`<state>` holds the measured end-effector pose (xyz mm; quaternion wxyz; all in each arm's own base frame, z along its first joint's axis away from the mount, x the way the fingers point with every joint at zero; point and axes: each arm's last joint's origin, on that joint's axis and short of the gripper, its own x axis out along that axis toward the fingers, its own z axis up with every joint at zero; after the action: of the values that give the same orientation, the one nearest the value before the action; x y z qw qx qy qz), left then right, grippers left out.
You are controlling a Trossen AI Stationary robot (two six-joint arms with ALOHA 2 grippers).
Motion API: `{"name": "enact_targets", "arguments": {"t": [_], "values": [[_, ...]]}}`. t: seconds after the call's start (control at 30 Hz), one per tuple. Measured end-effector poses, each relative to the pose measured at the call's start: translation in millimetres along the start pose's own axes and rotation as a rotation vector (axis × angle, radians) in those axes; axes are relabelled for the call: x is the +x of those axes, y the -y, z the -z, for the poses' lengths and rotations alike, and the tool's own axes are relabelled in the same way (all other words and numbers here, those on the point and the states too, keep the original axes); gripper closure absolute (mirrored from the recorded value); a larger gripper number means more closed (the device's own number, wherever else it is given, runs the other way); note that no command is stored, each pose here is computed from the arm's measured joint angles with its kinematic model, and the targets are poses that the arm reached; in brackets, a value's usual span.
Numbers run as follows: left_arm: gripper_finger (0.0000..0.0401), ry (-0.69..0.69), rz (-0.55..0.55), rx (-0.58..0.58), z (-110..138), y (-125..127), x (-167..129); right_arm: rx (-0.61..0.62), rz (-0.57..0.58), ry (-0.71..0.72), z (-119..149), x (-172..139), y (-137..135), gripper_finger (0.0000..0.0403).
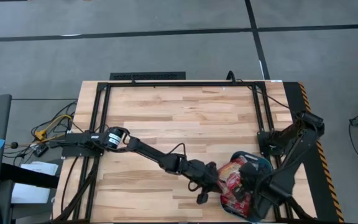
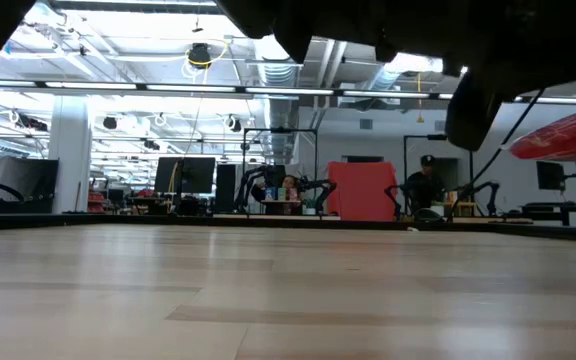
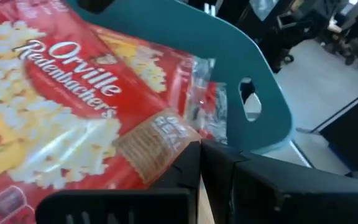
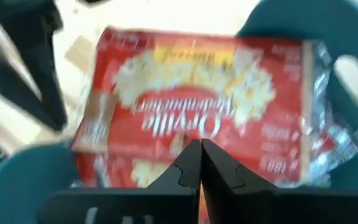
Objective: Sort popcorn bags into baskets
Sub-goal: Put the popcorn bag into the blue bin
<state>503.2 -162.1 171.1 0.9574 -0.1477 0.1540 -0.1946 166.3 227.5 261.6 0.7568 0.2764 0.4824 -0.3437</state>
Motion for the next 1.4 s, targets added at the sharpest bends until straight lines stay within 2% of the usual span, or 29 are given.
{"name": "enact_targets", "arguments": {"t": [0.17, 0.3, 0.47, 0.53, 0.7, 0.87, 1.07, 1.33, 1.4], "values": [[0.0401, -0.012, 0.012, -0.034, 0.4, -5.2, -0.1, -0.051, -0.046, -0.012, -19.9, 21.4, -13.9, 0.0387], [0.0401, -0.073, 0.111, -0.080, -1.3, -7.6, -2.8, -0.118, -0.099, -0.017, -32.3, 34.3, -23.0, 0.0386], [0.0401, -0.188, 0.156, -0.140, -14.9, -7.4, -17.0, -0.142, -0.128, -0.105, -30.3, 34.2, -26.2, 0.0376], [0.0401, -0.219, 0.161, -0.117, -24.5, -3.3, -25.5, -0.141, -0.120, -0.151, -25.5, 32.6, -24.7, 0.0378], [0.0401, -0.228, 0.062, 0.016, -46.7, 9.1, -45.3, -0.125, -0.097, -0.224, -7.6, 31.0, -22.8, 0.0390], [0.0401, -0.240, -0.087, 0.124, -51.4, 8.2, -52.9, -0.065, -0.102, -0.281, 8.6, 23.0, -19.3, 0.0385], [0.0401, -0.195, -0.169, 0.124, -41.8, -0.1, -52.5, -0.016, -0.101, -0.291, 24.1, 15.4, -13.6, 0.0371], [0.0401, -0.097, -0.228, 0.075, -25.5, -13.3, -53.2, -0.010, -0.084, -0.289, 27.9, 13.8, -10.4, 0.0391], [0.0401, -0.058, -0.223, 0.058, -28.1, -14.2, -53.1, -0.013, -0.077, -0.287, 27.5, 13.9, -9.7, 0.0390]]}}
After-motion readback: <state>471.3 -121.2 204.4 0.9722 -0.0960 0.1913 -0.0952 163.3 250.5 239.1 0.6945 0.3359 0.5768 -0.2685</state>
